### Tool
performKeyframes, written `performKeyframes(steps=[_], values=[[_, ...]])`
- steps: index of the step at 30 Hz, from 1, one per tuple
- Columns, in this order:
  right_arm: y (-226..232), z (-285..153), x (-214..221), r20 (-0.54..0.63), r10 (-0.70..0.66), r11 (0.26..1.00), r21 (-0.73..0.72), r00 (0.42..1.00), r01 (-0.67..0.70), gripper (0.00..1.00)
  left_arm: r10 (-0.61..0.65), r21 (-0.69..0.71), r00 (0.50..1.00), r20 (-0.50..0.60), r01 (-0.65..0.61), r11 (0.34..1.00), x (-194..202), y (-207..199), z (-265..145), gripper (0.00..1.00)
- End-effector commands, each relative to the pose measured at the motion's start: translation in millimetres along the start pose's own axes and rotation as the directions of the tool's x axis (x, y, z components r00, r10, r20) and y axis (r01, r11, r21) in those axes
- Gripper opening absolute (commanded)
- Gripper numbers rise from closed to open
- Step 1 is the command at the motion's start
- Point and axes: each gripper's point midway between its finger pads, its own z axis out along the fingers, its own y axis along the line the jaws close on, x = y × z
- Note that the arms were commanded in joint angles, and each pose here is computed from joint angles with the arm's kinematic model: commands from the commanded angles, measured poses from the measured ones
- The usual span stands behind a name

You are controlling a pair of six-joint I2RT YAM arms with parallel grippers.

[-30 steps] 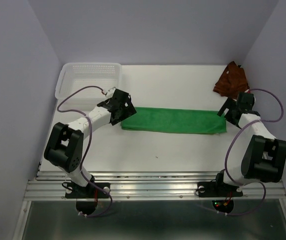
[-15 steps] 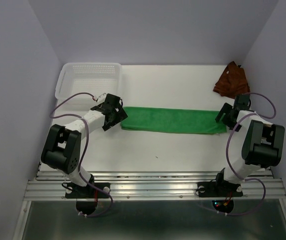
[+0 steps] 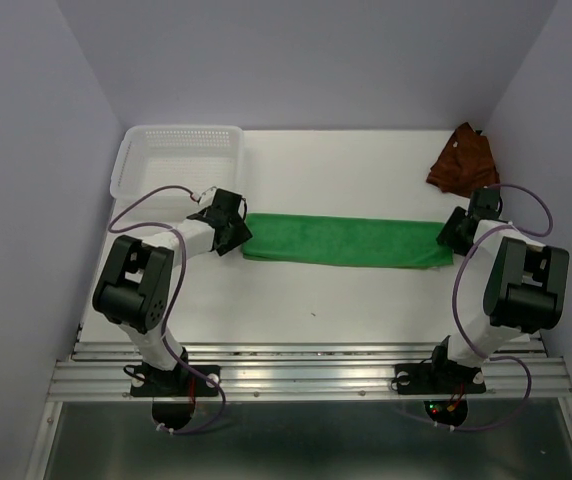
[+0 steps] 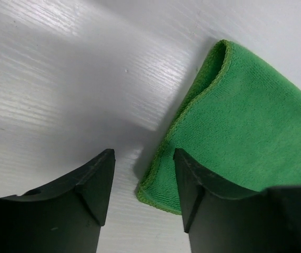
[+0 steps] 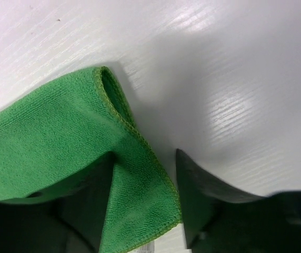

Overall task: Roll the towels
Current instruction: Fold the towel

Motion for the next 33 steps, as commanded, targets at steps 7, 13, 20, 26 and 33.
performKeyframes(steps=[7,13,20,26,33], values=[[7,10,16,-0.059,0.024,0.999,-0.047,0.998,-0.027,0.27,0.053,-0.002,0.996,-0.077,-0.053,0.999,28,9,6,0.37],[8,1,-2,0.007,0.007,0.999,-0.044,1.000,-0.007,0.04,0.077,0.003,0.992,-0.098,-0.077,0.997,41,4,7,0.24],[6,-22,-37,0.123,-0.051,0.998,-0.012,0.991,0.053,0.01,0.105,0.041,0.989,-0.102,-0.101,0.994,49,-17,3,0.20],[-2,-48,-69,0.200,-0.090,0.995,0.068,0.976,0.078,0.01,0.128,0.055,0.985,-0.113,-0.122,0.991,59,-34,2,0.18],[-13,-76,-117,0.266,-0.158,0.975,0.191,0.951,0.109,0.01,0.130,0.077,0.985,-0.116,-0.122,0.990,59,-47,-3,0.18]])
